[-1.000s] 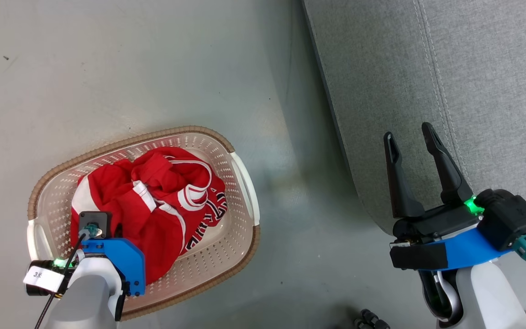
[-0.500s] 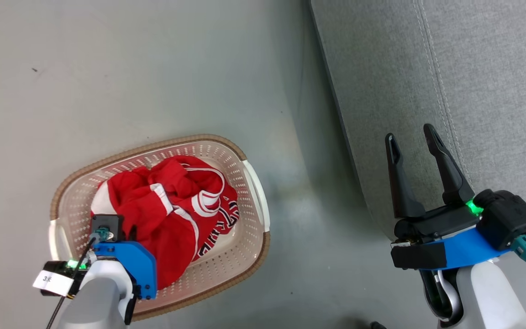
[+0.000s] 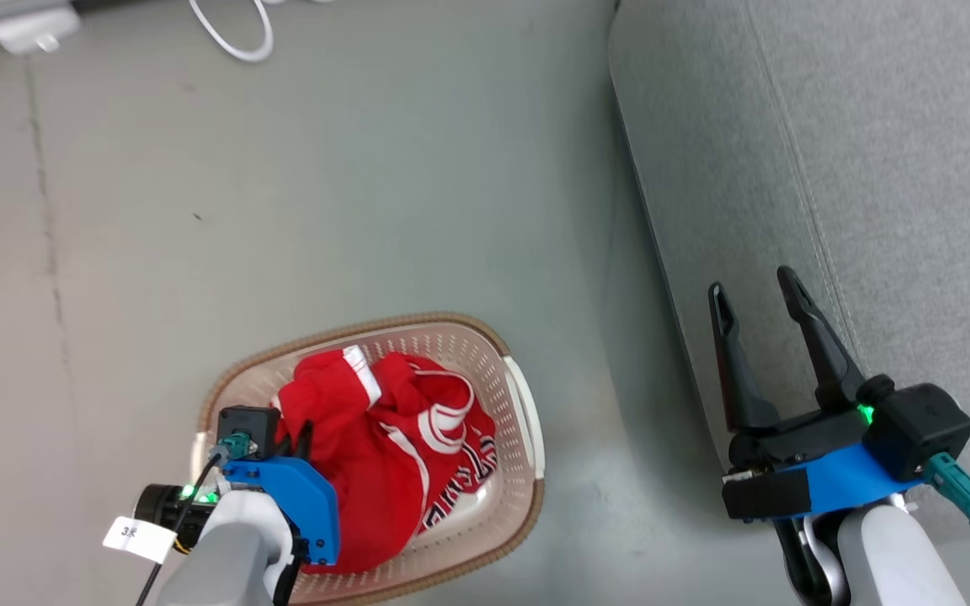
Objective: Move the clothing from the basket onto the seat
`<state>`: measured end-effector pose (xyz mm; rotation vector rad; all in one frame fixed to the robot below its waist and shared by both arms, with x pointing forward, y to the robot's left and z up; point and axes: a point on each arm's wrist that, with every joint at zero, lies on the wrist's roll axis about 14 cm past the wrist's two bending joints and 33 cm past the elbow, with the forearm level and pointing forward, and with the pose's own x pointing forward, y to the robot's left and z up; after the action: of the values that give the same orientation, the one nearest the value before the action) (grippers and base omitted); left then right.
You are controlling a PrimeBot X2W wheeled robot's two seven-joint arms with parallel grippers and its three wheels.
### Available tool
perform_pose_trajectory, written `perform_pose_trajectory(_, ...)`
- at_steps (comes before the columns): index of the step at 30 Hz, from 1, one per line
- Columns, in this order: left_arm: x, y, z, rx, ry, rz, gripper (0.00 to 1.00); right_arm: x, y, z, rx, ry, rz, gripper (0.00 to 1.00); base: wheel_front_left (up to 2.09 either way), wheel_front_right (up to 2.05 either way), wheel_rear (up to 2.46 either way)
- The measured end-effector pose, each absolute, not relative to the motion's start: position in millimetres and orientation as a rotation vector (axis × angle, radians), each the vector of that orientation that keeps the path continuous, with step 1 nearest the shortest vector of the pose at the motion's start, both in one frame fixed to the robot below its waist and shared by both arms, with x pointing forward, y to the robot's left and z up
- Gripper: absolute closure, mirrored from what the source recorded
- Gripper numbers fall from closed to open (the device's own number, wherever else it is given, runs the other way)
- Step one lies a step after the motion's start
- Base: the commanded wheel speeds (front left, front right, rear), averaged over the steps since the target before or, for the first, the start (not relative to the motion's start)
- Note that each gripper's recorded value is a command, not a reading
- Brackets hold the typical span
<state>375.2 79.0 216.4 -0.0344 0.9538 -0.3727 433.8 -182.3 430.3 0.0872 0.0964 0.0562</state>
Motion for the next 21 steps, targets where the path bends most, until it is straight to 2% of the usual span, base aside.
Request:
perform_pose_trajectory(8, 381.3, 84.0, 266.7, -0.042, 0.816, -0.357, 1.0, 420.7, -167.9, 462.1, 0.108, 0.025, 0.094, 0.0, 0.0, 0.0, 0.0)
perform_pose_trajectory(21, 392.5, 45.7, 364.6, -0.125, 0.533, -0.463, 1.0, 391.3, -155.6, 491.6, 0.121, -0.041, 0.127, 0.0, 0.0, 0.0, 0.0)
